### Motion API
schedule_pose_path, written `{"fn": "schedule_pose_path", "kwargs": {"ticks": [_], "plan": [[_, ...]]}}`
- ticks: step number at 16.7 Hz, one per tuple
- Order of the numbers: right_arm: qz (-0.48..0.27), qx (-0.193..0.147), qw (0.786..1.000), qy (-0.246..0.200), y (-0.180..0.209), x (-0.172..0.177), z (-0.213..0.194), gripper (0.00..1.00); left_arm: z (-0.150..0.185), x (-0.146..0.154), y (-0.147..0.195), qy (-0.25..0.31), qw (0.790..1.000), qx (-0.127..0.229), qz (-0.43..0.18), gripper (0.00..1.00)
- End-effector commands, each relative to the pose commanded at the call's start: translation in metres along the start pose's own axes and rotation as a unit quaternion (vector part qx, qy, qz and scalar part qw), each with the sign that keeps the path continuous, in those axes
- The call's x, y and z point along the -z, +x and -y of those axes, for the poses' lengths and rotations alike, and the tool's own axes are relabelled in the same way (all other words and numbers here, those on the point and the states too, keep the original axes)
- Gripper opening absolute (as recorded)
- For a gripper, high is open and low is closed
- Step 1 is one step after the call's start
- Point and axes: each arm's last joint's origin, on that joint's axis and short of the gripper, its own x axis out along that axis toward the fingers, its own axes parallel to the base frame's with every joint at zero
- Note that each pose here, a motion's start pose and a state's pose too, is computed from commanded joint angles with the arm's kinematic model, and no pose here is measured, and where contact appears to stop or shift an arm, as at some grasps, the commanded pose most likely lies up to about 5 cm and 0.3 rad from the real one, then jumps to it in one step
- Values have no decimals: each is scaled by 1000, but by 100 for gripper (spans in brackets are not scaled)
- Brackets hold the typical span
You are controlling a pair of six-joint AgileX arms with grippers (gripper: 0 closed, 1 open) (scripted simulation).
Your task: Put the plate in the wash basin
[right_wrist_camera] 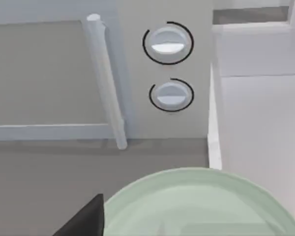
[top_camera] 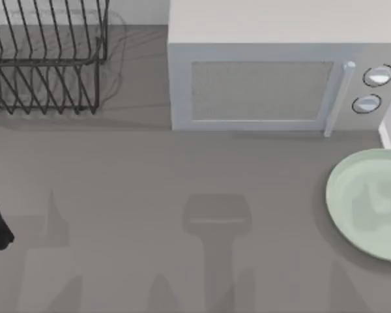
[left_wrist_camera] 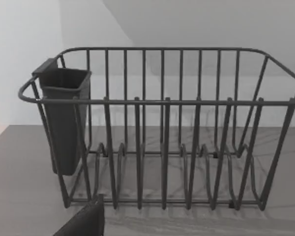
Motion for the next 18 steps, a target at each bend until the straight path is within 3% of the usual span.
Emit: {"fn": "schedule_pose_path", "kwargs": {"ticks": [5, 11, 15, 18], "plan": [[-222, -9, 975, 19, 51, -48, -27, 100, 0, 0, 0, 0, 1000, 0, 0, 100], [-453, 23, 891, 12, 145, -58, -74, 100, 0, 0, 0, 0, 1000, 0, 0, 100], [-535, 51, 843, 4, 188, -46, -96, 100, 0, 0, 0, 0, 1000, 0, 0, 100], [-554, 61, 830, 3, 202, -42, -102, 100, 0, 0, 0, 0, 1000, 0, 0, 100]]}}
